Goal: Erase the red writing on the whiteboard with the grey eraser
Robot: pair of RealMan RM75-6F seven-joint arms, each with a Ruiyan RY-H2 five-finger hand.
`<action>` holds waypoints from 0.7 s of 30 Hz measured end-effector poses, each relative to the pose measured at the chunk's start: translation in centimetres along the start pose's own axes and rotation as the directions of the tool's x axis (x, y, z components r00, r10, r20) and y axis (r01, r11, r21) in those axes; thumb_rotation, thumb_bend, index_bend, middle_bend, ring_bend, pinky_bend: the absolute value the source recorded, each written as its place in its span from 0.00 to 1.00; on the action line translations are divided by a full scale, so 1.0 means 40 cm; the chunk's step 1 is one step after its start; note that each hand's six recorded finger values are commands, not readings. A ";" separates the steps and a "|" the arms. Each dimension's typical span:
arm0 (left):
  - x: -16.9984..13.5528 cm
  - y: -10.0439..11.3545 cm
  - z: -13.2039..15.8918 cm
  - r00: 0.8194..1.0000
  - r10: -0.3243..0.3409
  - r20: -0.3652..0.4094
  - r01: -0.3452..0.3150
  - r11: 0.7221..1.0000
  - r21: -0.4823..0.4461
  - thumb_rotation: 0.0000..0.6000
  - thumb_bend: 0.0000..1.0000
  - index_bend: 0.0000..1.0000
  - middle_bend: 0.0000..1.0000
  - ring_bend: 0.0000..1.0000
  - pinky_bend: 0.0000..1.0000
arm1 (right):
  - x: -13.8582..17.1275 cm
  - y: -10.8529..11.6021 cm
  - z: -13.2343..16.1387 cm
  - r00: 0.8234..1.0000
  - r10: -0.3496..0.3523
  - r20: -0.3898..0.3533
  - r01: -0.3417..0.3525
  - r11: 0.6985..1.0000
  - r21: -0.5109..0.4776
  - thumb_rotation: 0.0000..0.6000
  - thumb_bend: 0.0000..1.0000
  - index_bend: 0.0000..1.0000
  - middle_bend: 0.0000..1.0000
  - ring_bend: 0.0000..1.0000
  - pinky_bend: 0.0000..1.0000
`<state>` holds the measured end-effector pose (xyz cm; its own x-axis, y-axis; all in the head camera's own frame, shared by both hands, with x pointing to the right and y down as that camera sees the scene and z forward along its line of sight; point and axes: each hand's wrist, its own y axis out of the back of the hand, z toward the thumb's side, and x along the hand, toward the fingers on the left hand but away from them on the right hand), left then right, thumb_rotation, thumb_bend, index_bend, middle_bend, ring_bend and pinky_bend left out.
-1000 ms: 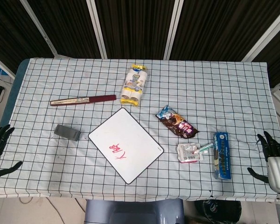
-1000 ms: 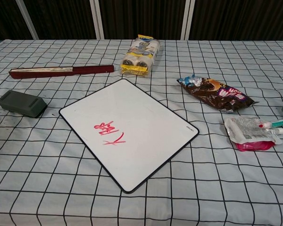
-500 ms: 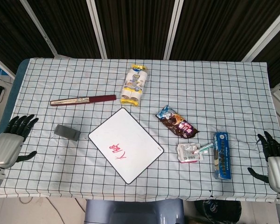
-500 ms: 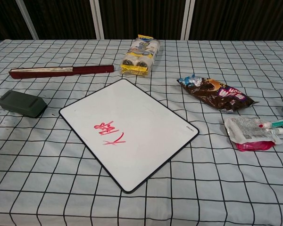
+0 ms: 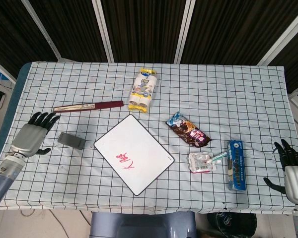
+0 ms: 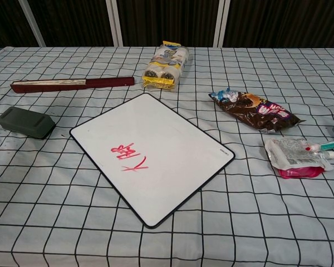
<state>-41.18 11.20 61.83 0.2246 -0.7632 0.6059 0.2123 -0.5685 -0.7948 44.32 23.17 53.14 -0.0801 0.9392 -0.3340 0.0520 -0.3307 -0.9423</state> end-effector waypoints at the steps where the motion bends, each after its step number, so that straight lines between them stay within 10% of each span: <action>1: 0.010 -0.006 -0.002 1.000 -0.004 0.000 0.004 1.000 0.005 1.00 0.12 0.00 0.06 0.00 0.04 | 0.000 0.000 0.000 1.000 0.000 0.000 0.000 1.000 0.000 1.00 0.11 0.01 0.04 0.14 0.19; 21: 0.109 -0.129 0.027 0.995 -0.085 0.056 0.081 0.994 0.067 1.00 0.16 0.18 0.18 0.00 0.04 | -0.001 -0.003 0.001 1.000 0.003 0.002 -0.003 1.000 -0.004 1.00 0.11 0.01 0.04 0.14 0.19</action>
<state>-40.25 11.14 68.62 0.2590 -0.6938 0.6720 0.2934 -0.6063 -0.7391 44.29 23.16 53.25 -0.0822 0.9378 -0.3373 0.0562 -0.3335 -0.9411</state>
